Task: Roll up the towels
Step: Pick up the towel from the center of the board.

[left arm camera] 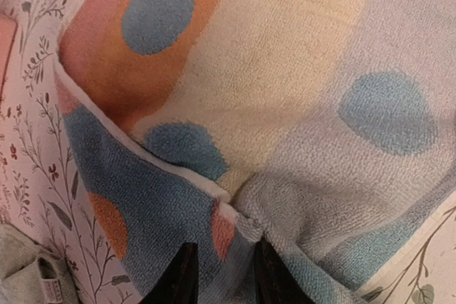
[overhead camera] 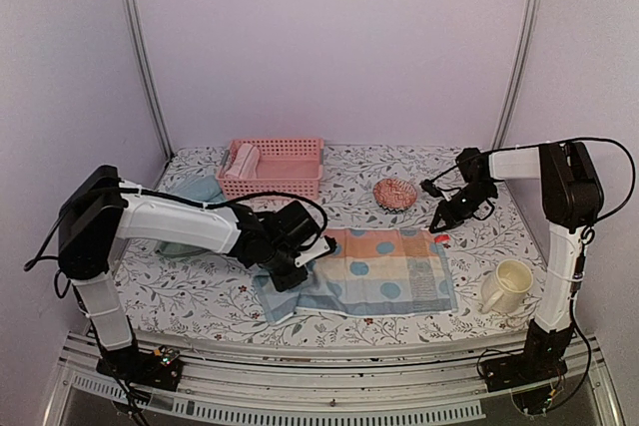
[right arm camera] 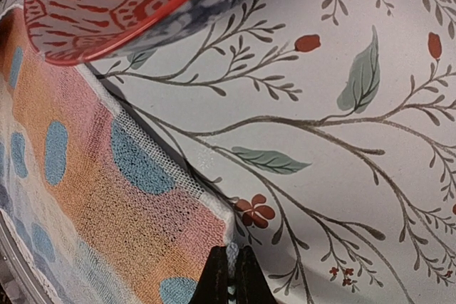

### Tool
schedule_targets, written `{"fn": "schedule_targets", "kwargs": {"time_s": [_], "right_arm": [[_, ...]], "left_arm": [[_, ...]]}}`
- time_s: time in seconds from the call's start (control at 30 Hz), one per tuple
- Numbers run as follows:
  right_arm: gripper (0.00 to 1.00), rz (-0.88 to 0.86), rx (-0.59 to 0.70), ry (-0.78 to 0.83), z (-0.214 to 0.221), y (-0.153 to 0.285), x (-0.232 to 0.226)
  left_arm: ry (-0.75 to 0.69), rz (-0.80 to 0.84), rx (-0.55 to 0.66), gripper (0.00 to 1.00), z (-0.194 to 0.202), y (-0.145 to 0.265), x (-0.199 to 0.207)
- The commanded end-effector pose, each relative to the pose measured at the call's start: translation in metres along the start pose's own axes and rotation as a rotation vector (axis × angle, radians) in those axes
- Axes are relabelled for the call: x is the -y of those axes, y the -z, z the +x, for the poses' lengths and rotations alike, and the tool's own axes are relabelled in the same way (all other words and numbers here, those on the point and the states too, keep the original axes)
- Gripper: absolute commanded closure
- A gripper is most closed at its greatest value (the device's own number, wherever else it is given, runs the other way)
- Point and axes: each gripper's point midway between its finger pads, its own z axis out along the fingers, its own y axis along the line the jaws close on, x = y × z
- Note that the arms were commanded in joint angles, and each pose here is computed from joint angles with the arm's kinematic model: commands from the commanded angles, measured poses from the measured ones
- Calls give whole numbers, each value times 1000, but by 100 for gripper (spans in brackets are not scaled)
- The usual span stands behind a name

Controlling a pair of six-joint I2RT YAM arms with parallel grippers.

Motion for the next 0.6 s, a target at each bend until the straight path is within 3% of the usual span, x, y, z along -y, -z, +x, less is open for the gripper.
{"fn": "schedule_targets", "kwargs": {"time_s": [0.0, 0.13, 0.23, 0.3, 0.57], "right_arm": [[97, -18, 10, 7, 1, -1, -2], [97, -22, 9, 6, 1, -1, -2], [97, -24, 9, 6, 0, -2, -2], [97, -25, 9, 6, 1, -2, -2], [97, -32, 10, 4, 0, -2, -3]], "left_arm": [[-63, -60, -21, 74, -4, -2, -4], [-88, -28, -9, 74, -7, 0, 3], [-123, -9, -16, 66, -1, -1, 11], [-130, -22, -31, 66, 3, -4, 11], [-120, -127, -66, 79, 3, -11, -6]]}}
